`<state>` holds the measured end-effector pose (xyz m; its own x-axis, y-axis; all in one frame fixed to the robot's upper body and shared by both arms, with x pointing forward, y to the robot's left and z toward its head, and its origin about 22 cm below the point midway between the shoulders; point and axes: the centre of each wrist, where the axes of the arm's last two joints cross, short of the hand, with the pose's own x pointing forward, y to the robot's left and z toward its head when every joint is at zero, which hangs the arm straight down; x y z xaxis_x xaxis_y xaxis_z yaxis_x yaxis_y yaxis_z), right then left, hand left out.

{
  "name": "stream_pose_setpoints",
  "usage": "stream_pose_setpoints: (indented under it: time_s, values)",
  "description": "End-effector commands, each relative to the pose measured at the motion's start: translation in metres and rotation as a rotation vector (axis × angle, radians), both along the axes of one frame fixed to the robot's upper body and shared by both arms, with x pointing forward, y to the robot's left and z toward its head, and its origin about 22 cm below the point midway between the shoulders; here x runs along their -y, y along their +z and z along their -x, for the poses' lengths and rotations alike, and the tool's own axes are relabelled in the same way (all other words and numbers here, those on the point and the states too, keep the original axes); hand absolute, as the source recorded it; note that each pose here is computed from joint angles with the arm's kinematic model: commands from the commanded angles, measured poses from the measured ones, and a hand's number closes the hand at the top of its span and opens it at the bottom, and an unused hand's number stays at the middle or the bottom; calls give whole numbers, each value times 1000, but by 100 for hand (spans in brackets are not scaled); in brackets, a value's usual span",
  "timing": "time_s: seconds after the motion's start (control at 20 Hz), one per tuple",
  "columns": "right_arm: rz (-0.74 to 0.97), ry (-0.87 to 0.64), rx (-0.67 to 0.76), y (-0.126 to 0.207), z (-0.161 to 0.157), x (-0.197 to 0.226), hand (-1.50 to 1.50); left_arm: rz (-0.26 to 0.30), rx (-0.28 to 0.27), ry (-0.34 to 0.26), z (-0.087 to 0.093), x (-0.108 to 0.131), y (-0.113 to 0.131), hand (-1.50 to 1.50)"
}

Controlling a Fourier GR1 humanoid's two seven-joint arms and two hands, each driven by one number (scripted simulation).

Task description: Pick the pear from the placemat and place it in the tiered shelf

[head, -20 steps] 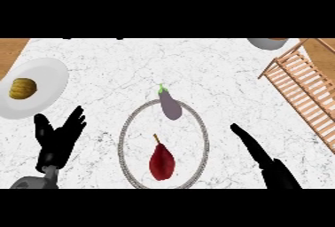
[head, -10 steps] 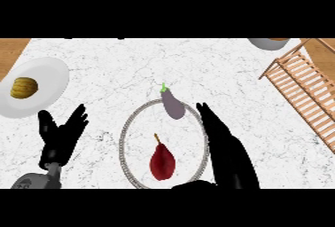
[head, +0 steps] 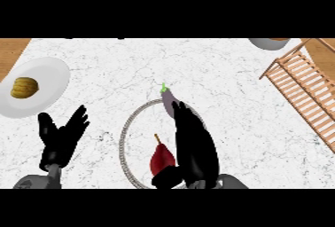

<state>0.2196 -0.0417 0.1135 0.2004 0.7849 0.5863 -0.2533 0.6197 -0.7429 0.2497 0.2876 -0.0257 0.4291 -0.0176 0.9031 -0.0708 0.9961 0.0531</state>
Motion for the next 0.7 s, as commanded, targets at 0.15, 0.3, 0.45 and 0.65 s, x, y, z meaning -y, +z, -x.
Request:
stream_pose_setpoints:
  time_s: [0.15,0.3,0.45,0.65]
  values:
    - [135,-144,-182,-20,-5,-19,-150,11,-8,1,-8,1,1,0]
    - [135,-171,-157,-9,-3,-22,-150,13,-29,26,-3,-11,4,0]
    - [175,-189,-153,-24,-10,-23,-150,3,-14,11,-3,-3,-5,0]
    - [182,-189,-167,-23,-6,-27,-150,-16,-21,2,-7,-9,-1,0]
